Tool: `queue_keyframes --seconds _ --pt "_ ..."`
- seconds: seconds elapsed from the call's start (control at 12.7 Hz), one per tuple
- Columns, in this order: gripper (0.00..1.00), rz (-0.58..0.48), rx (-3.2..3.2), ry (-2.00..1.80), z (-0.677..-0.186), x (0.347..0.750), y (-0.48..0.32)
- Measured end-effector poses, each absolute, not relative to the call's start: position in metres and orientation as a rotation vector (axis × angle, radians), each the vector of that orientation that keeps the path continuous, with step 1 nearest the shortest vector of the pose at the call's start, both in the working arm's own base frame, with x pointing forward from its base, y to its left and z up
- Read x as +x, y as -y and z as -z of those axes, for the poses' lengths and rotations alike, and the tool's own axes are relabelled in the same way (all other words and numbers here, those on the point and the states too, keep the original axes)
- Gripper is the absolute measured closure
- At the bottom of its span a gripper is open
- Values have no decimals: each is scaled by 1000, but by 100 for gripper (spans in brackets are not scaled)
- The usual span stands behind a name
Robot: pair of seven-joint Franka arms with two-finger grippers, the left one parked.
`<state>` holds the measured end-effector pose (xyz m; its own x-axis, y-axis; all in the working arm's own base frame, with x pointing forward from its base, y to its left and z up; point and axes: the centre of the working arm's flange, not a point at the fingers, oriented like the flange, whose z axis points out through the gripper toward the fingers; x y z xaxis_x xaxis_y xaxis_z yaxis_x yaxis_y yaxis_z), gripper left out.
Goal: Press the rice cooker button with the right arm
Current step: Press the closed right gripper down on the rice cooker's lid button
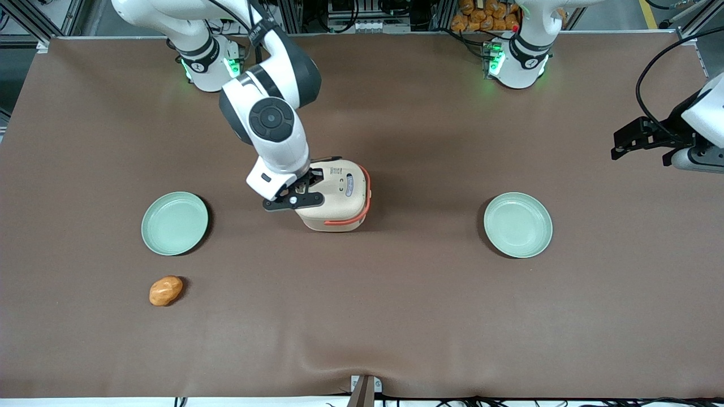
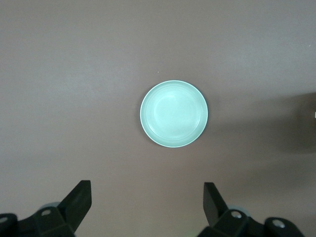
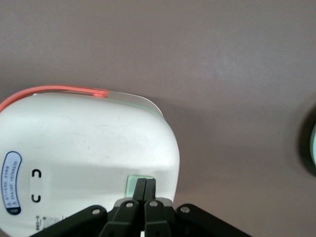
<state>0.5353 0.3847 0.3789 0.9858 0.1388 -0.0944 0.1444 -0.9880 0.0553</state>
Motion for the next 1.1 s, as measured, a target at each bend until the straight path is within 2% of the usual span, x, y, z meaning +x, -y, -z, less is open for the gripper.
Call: queue_keyframes --seconds 1.1 --pt "99 184 3044 -183 -367 528 -391"
